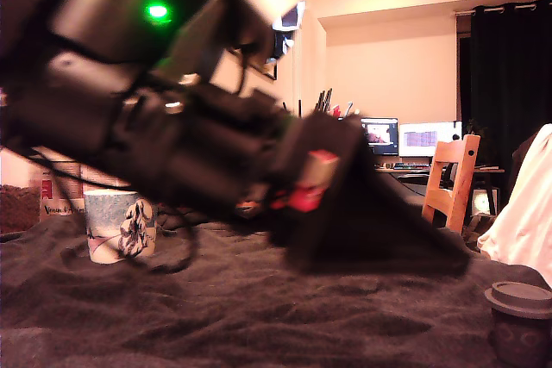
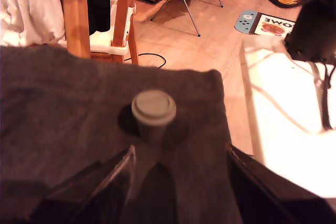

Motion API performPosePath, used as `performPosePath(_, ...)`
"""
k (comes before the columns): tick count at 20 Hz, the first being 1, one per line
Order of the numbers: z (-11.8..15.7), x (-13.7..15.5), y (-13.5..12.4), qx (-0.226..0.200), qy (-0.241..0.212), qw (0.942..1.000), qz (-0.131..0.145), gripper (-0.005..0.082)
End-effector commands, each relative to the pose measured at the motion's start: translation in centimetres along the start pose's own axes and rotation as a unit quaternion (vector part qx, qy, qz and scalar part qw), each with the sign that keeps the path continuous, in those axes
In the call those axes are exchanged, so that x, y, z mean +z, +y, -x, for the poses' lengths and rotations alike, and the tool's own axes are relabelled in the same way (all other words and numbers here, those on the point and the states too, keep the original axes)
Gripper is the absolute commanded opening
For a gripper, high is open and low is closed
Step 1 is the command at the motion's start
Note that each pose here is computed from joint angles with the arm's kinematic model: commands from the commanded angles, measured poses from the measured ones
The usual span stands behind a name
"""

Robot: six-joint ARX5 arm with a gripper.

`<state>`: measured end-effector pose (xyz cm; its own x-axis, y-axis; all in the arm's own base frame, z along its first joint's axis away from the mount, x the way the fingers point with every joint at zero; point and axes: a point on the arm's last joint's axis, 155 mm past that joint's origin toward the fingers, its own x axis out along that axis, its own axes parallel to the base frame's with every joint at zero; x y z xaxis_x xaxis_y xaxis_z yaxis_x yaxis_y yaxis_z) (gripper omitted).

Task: Pick up the coffee capsules on the table and drop them inside the coffee cup

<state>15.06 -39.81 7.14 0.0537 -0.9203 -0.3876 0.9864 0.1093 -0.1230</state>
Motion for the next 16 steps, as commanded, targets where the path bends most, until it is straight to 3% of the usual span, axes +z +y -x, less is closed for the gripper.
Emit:
performPosePath(1,-0.8,0.1,-0.2,-0.007,0.0,1.0,-0.006,0.0499)
performPosePath(16,-4.2,0.9,0.2,-0.016,0.034,0.9993,0.003,0.0498)
